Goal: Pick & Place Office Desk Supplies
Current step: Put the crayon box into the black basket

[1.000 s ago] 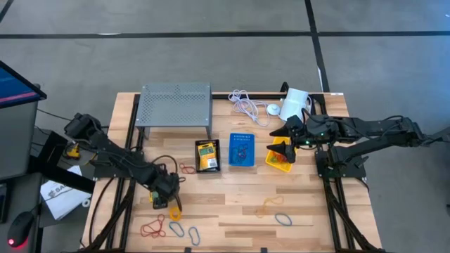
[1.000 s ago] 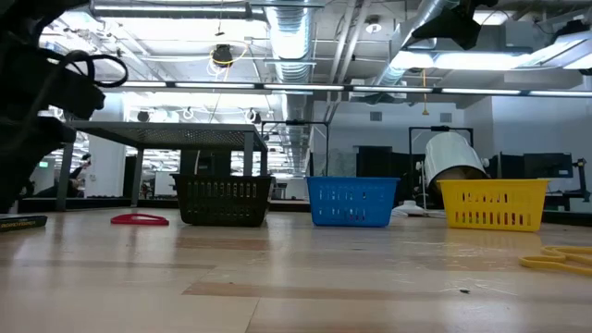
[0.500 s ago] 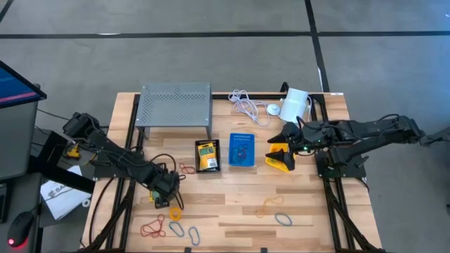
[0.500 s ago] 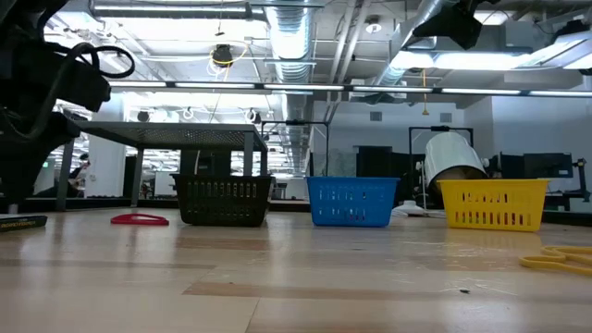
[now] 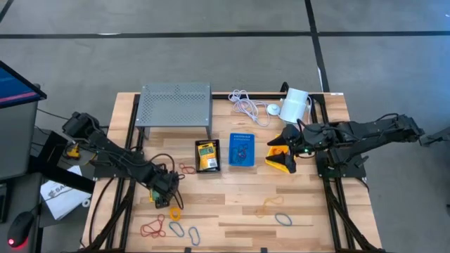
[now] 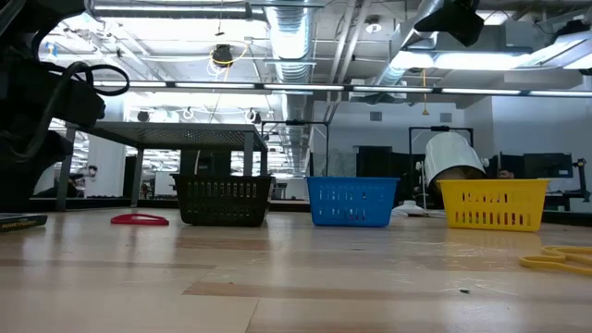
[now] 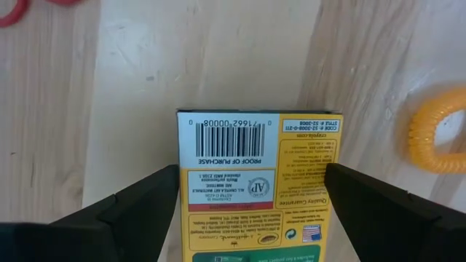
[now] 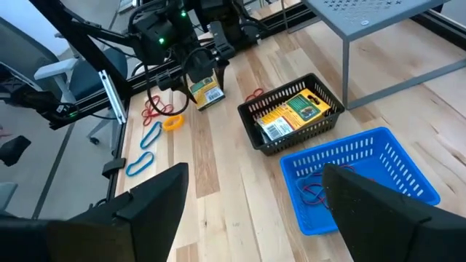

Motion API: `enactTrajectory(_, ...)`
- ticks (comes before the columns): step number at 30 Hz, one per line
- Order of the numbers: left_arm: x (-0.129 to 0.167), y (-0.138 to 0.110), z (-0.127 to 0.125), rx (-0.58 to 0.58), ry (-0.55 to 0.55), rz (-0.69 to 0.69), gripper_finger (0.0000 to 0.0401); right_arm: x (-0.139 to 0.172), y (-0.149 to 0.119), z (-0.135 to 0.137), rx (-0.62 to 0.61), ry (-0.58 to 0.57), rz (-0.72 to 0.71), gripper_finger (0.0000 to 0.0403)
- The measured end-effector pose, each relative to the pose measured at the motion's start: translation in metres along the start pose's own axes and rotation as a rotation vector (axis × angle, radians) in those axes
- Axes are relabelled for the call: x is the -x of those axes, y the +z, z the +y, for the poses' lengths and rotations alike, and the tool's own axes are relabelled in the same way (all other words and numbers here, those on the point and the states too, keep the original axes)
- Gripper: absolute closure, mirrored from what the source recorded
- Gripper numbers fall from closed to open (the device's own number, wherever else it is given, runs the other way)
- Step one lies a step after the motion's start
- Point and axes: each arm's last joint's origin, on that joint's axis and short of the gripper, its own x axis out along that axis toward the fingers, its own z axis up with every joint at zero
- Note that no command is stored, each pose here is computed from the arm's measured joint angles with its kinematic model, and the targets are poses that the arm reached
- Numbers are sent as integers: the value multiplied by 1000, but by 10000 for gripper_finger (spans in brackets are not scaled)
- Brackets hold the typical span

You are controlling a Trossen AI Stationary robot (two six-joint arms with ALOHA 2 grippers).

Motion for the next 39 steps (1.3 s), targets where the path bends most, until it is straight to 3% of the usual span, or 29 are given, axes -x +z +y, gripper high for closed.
enactTrajectory(25, -5, -1, 5, 45, -51, 13, 89, 0, 0, 1, 2, 6, -1, 94)
enactTrajectory(32, 8, 2, 8, 66, -94, -63, 129, 0, 0, 1, 2, 6, -1, 94)
enactTrajectory(39, 2, -2, 10, 64, -140, -79, 208, 0, 0, 1, 2, 6, -1, 94)
